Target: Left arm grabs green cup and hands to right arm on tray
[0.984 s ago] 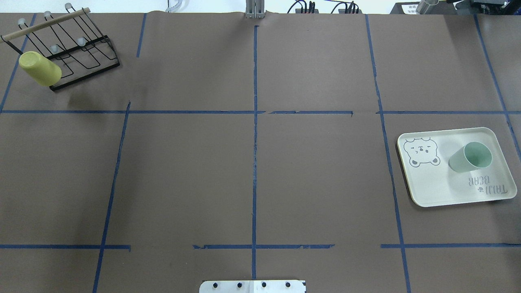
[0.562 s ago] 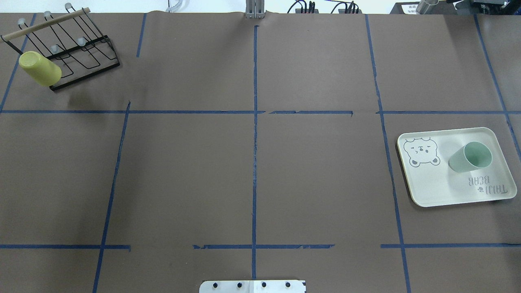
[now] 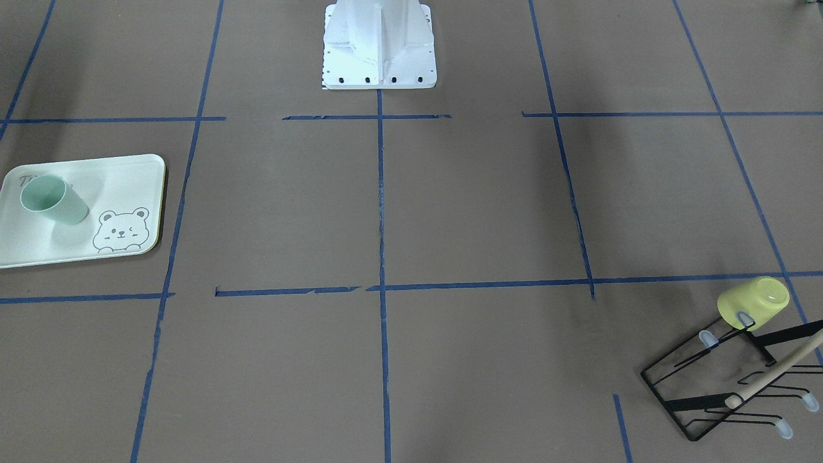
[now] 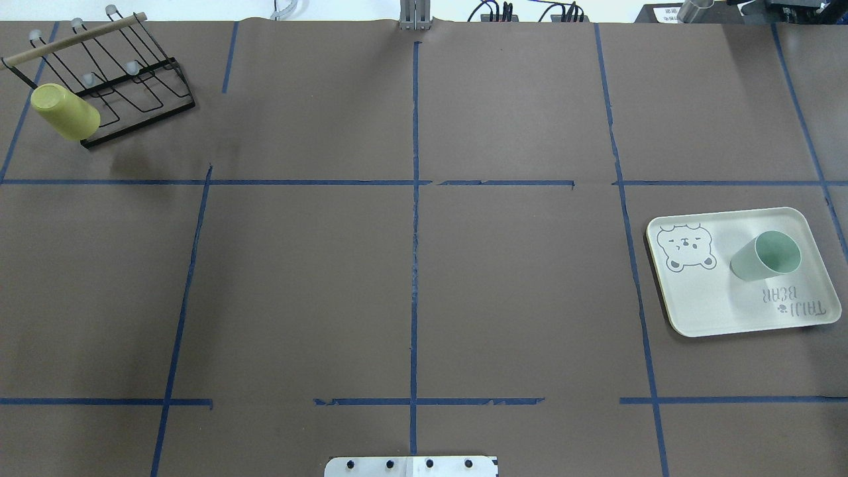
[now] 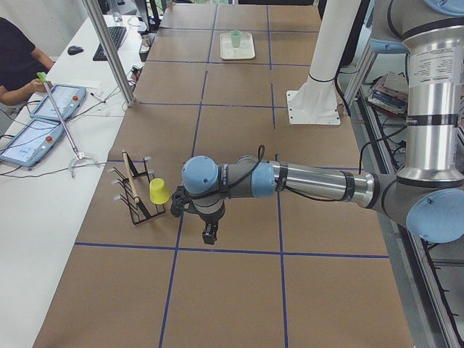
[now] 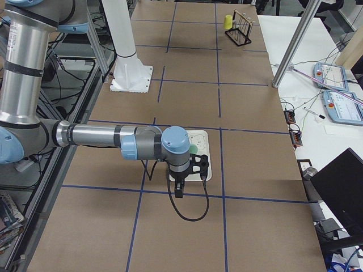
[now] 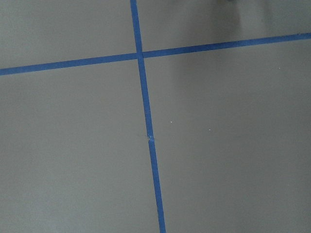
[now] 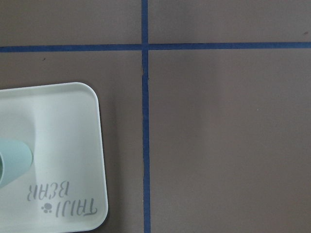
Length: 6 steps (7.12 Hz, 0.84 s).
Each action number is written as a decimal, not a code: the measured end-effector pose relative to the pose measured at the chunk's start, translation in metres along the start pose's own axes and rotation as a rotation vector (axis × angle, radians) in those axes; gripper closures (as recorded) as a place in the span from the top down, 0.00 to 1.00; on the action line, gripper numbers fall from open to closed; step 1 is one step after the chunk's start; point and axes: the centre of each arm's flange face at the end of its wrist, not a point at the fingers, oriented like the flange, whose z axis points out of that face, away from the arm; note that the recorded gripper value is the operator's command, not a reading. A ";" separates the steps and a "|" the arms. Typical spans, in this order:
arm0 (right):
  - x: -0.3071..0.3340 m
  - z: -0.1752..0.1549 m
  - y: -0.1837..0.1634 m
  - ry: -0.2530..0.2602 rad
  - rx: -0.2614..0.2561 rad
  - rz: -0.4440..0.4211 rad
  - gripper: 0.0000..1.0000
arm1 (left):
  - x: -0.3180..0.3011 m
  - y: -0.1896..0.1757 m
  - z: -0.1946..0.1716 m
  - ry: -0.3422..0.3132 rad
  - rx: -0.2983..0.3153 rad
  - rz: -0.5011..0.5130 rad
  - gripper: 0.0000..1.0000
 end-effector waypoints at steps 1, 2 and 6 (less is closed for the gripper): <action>-0.006 0.000 -0.004 -0.018 -0.023 0.007 1.00 | -0.001 -0.001 0.001 0.000 0.006 0.007 1.00; -0.013 0.000 -0.010 -0.031 -0.044 0.011 1.00 | -0.004 0.001 0.003 0.000 0.006 0.005 1.00; -0.022 -0.001 -0.015 -0.042 -0.055 0.008 1.00 | -0.009 0.007 0.008 -0.001 -0.001 -0.004 1.00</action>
